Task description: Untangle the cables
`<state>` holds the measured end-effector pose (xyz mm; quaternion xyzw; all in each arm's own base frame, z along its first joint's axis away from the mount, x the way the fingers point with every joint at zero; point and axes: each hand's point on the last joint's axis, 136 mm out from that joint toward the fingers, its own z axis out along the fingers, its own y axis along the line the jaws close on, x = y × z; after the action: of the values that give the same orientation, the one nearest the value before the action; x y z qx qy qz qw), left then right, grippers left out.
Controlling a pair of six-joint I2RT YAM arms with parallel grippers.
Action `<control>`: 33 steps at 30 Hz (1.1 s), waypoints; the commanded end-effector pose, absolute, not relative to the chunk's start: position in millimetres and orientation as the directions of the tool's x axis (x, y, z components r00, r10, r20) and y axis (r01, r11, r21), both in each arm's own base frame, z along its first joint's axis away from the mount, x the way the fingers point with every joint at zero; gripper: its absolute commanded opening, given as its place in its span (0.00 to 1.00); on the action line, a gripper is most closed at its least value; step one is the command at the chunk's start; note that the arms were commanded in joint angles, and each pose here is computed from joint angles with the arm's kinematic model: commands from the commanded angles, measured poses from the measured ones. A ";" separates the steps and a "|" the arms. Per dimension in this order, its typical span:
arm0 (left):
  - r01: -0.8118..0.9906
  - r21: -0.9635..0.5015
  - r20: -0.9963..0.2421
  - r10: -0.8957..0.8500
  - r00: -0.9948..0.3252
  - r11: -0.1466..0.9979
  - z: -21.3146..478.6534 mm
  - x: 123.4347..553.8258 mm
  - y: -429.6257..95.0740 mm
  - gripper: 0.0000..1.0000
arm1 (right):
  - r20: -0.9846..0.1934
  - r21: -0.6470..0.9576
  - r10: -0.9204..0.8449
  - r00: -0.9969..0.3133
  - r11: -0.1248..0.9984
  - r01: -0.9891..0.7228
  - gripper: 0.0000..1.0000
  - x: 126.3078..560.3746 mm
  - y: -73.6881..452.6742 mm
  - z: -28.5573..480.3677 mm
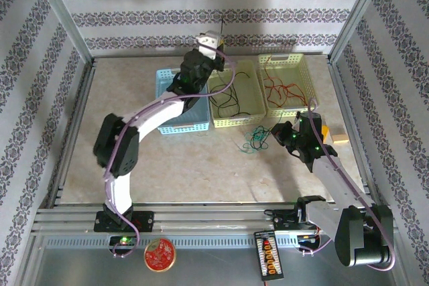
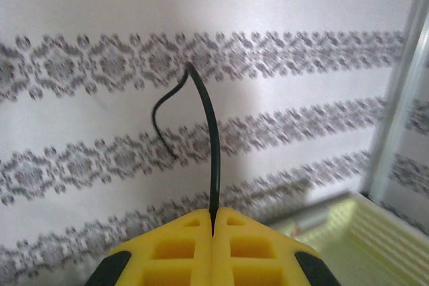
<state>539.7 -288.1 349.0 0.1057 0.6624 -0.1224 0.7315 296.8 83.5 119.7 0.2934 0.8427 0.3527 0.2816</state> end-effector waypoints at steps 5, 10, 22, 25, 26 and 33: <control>0.209 0.132 -0.990 0.116 0.085 0.969 297.8 582.0 -310.5 0.00 | -0.300 0.758 0.668 -0.681 0.601 0.255 0.02 294.8 83.8 125.5; 0.354 -0.043 -0.994 -0.004 -0.111 0.934 242.7 550.6 -325.9 0.00 | -0.307 0.751 0.657 -0.688 0.612 0.249 0.02 294.2 83.8 124.7; 0.434 -0.266 -0.939 -0.130 -0.319 0.861 189.3 496.6 -324.3 0.00 | -0.308 0.753 0.648 -0.697 0.614 0.239 0.02 295.3 85.7 123.1; 0.461 -0.273 -0.936 -0.122 -0.330 0.845 188.7 495.1 -331.1 0.05 | -0.307 0.753 0.649 -0.696 0.613 0.240 0.02 292.7 85.5 122.1; 0.472 -0.275 -0.937 -0.122 -0.328 0.838 191.3 495.8 -333.6 0.20 | -0.306 0.754 0.648 -0.697 0.613 0.239 0.02 291.9 85.8 121.9; 0.514 -0.228 -0.962 -0.108 -0.252 0.827 237.6 484.8 -336.9 0.74 | -0.322 0.756 0.647 -0.691 0.615 0.224 0.02 290.5 85.3 127.0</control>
<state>497.7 -327.2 178.2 0.1195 0.7855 -0.2386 0.5583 294.3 87.2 126.8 0.2636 0.8465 0.3581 0.2929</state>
